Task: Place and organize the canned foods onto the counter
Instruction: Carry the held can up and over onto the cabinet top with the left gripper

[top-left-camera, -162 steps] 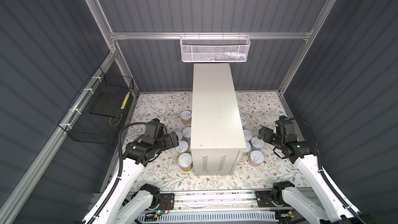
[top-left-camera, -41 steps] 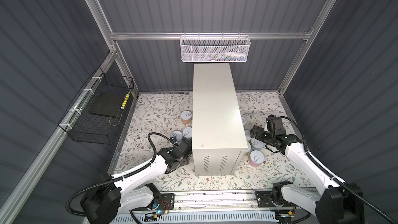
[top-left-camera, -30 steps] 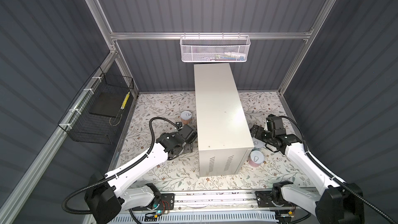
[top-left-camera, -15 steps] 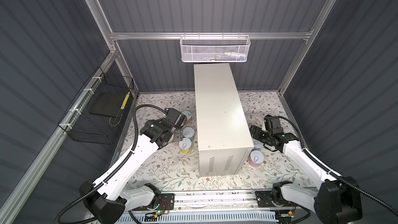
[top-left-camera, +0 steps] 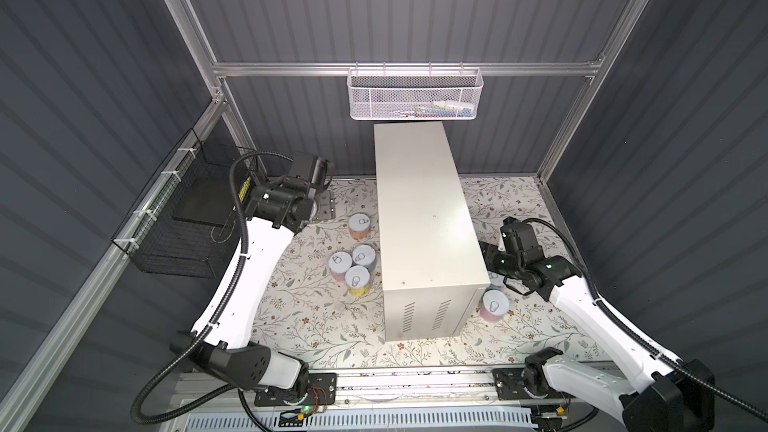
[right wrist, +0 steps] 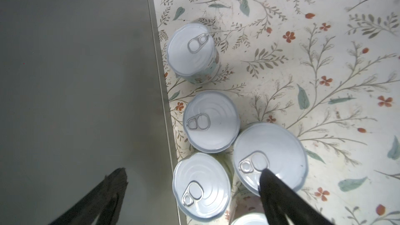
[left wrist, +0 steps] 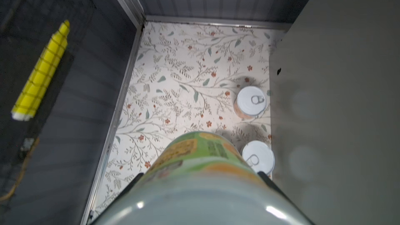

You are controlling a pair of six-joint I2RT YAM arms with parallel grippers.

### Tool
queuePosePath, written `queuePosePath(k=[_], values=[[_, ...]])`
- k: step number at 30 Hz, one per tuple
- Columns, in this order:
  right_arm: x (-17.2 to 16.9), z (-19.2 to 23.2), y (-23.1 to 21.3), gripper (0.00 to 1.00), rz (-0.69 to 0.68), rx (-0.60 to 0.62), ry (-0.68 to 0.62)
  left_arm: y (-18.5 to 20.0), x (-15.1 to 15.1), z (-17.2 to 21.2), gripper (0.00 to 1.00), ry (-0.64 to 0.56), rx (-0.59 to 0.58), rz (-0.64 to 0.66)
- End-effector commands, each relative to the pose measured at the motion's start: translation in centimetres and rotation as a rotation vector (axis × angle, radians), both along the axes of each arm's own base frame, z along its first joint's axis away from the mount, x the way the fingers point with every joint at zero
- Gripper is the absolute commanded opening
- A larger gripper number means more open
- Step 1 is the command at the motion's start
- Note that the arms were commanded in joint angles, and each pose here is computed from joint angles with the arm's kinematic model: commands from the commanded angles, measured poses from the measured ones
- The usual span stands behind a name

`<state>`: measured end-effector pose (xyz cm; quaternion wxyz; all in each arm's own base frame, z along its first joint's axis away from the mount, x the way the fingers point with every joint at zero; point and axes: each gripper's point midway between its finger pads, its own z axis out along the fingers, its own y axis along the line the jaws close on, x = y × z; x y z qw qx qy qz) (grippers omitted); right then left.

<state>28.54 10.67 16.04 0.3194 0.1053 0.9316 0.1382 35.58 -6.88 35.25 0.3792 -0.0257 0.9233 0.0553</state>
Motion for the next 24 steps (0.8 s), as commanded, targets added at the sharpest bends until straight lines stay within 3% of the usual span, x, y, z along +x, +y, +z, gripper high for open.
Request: queuePosePath(k=[1, 12, 24], values=[[-0.6, 0.8, 0.1, 0.96, -0.033, -0.016, 0.012, -1.6, 2.0, 4.6, 0.0, -0.093, -0.004, -0.107], [-1.0, 1.7, 2.6, 0.97, 0.006, -0.031, -0.001, -5.7, 5.2, 6.9, 0.0, -0.141, -0.124, -0.236], [-0.7, 3.0, 4.7, 0.97, 0.051, -0.056, -0.005, -7.1, 6.4, 8.3, 0.0, -0.193, -0.174, -0.276]])
